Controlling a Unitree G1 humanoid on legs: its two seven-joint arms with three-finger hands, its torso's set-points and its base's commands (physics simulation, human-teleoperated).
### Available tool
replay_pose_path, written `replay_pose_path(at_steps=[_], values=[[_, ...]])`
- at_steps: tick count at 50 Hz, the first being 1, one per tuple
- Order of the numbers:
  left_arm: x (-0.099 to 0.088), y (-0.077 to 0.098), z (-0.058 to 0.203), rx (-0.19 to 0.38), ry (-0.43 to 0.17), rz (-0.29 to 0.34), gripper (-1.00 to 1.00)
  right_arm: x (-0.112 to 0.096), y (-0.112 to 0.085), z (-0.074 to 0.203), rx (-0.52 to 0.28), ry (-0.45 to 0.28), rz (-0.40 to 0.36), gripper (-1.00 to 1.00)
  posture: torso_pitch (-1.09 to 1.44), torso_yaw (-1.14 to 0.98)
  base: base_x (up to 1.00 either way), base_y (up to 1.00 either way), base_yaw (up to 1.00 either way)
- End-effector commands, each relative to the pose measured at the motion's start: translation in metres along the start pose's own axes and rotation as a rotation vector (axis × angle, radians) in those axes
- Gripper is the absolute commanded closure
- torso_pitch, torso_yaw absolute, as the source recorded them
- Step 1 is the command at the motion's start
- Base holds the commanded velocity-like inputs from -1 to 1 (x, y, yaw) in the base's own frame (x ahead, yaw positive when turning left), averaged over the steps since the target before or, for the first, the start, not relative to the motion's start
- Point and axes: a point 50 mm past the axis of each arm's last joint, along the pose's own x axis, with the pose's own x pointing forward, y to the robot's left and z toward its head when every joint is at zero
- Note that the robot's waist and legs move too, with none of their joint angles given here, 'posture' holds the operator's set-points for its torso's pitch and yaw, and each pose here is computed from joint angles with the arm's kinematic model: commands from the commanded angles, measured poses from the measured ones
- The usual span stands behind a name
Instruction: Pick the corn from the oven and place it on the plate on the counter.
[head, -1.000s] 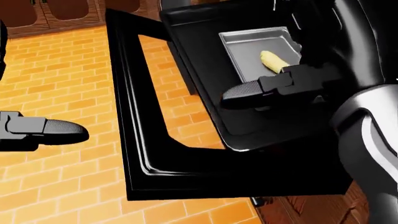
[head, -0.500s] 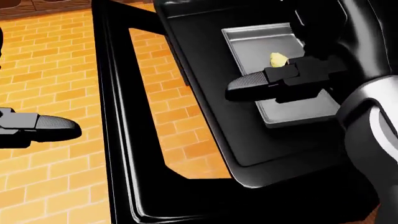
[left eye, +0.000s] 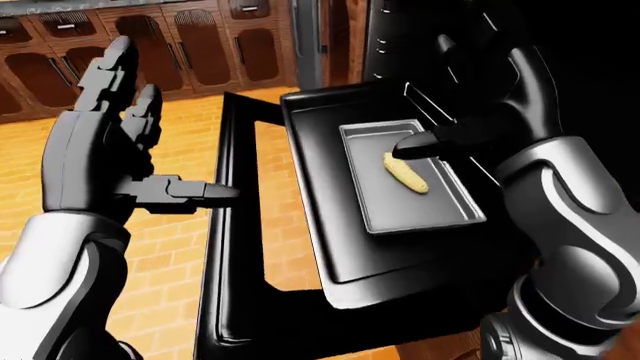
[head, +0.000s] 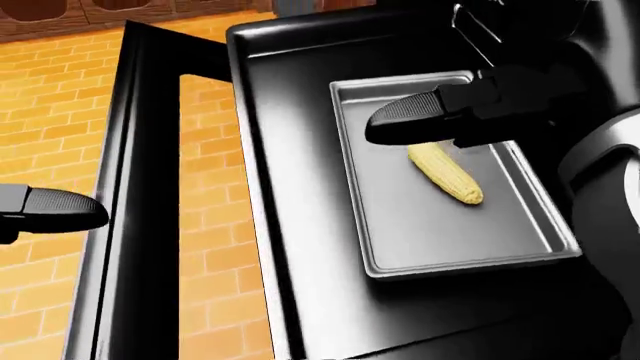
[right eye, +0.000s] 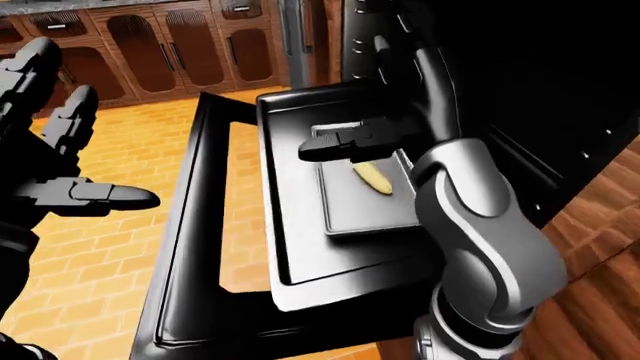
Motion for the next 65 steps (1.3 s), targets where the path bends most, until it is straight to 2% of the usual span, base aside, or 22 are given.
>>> replay_pose_path(at_steps=[1, 8, 15, 23, 28, 30, 32, 34, 43, 48, 60, 65], values=[[-0.004, 0.006, 0.01, 0.016, -0.056, 0.037, -1.0, 0.0, 0.006, 0.012, 0.008, -0.061, 0.037, -1.0, 0.0, 0.0, 0.0, 0.0, 0.82], [-0.006, 0.009, 0.01, 0.021, -0.056, 0.043, -1.0, -0.001, 0.002, 0.013, -0.025, -0.064, 0.019, -1.0, 0.0, 0.0, 0.0, 0.0, 0.58], [-0.005, 0.01, 0.009, 0.027, -0.053, 0.04, -1.0, 0.003, -0.002, 0.009, -0.074, -0.05, -0.034, -1.0, 0.0, 0.0, 0.0, 0.0, 0.0], [-0.007, 0.011, 0.009, 0.024, -0.056, 0.042, -1.0, 0.002, -0.014, 0.012, -0.223, -0.018, -0.1, -1.0, 0.0, 0.0, 0.0, 0.0, 0.0], [-0.006, 0.012, 0.011, 0.029, -0.059, 0.042, -1.0, 0.001, -0.023, 0.005, -0.313, 0.038, -0.113, -1.0, 0.0, 0.0, 0.0, 0.0, 0.0], [-0.006, 0.013, 0.011, 0.029, -0.06, 0.044, -1.0, 0.003, -0.028, -0.007, -0.367, 0.101, -0.116, -1.0, 0.0, 0.0, 0.0, 0.0, 0.0], [-0.007, 0.013, 0.011, 0.031, -0.061, 0.042, -1.0, 0.002, -0.029, -0.013, -0.398, 0.13, -0.105, -1.0, 0.0, 0.0, 0.0, 0.0, 0.0], [-0.009, 0.013, 0.012, 0.031, -0.062, 0.044, -1.0, 0.005, -0.033, -0.016, -0.43, 0.154, -0.131, -1.0, 0.0, 0.0, 0.0, 0.0, 0.0], [-0.01, 0.014, 0.011, 0.031, -0.061, 0.047, -1.0, 0.018, -0.052, -0.058, -0.5, 0.312, -0.142, -1.0, 0.0, 0.0, 0.0, 0.0, 0.0], [-0.009, 0.013, 0.008, 0.026, -0.062, 0.047, -1.0, 0.024, -0.059, -0.071, -0.613, 0.384, -0.152, -1.0, 0.0, 0.0, 0.0, 0.0, 0.0], [-0.006, 0.011, 0.005, 0.022, -0.059, 0.041, -1.0, 0.047, -0.062, -0.081, -0.778, 0.424, -0.197, -1.0, 0.0, 0.0, 0.0, 0.0, 0.0], [-0.007, 0.013, 0.009, 0.024, -0.063, 0.042, -1.0, 0.054, -0.063, -0.087, -0.834, 0.447, -0.188, -1.0, 0.0, 0.0, 0.0, 0.0, 0.0]])
